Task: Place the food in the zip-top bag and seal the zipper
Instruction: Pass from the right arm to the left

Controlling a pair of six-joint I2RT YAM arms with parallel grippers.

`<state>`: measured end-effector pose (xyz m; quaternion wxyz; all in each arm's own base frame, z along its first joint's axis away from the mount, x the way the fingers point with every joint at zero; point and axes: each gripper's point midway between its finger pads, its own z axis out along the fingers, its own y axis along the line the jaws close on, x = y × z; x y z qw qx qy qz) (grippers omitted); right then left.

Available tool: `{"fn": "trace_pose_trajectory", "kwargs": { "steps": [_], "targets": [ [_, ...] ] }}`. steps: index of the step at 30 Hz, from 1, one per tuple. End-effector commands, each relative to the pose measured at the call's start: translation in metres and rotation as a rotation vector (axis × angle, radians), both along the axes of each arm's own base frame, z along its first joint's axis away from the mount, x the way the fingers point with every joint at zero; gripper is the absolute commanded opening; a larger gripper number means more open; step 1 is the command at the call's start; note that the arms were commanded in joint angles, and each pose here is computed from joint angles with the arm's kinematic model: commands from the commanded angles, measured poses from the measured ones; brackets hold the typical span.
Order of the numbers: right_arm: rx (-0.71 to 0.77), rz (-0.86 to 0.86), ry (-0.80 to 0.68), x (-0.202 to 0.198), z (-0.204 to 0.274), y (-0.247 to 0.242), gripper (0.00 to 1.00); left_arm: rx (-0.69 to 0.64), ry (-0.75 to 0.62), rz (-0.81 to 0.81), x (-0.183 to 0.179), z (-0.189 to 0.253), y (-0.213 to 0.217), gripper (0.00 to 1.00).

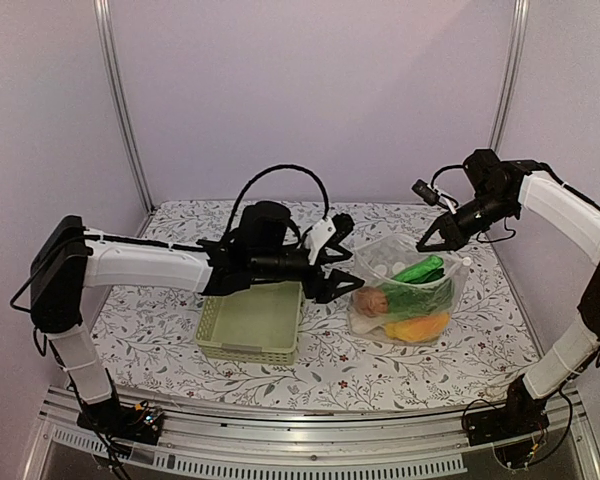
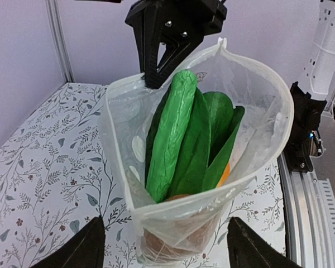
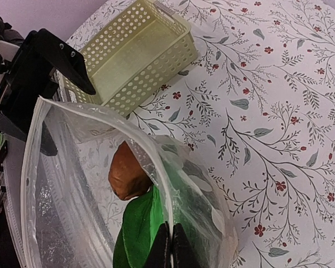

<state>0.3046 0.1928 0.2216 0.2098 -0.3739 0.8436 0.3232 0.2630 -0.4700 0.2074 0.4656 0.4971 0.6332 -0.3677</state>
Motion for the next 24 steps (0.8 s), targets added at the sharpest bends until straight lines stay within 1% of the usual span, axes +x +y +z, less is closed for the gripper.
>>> {"fn": "trace_pose_trajectory", "kwargs": {
  "steps": [1, 10, 18, 20, 22, 24],
  "targets": [
    [0.019, 0.022, 0.013, 0.001, 0.004, 0.004, 0.01, -0.111, -0.035, -0.081, 0.007, 0.023, -0.015, 0.73],
    [0.071, 0.06, 0.018, 0.005, 0.014, 0.012, 0.02, -0.179, 0.008, -0.191, 0.012, 0.019, -0.026, 0.48],
    [0.102, 0.094, 0.019, 0.001, 0.017, 0.016, 0.02, -0.237, 0.054, -0.208, 0.016, 0.022, -0.021, 0.23],
    [0.119, 0.114, 0.004, -0.002, 0.025, 0.017, 0.09, -0.26, 0.081, -0.196, 0.018, 0.031, -0.016, 0.2],
    [0.149, 0.128, -0.04, -0.005, 0.039, 0.015, 0.21, -0.282, 0.099, -0.196, 0.017, 0.041, -0.008, 0.18],
    [0.186, 0.128, -0.119, -0.007, 0.061, 0.007, 0.31, -0.276, 0.113, -0.189, 0.015, 0.044, -0.003, 0.14]
  ]
}}
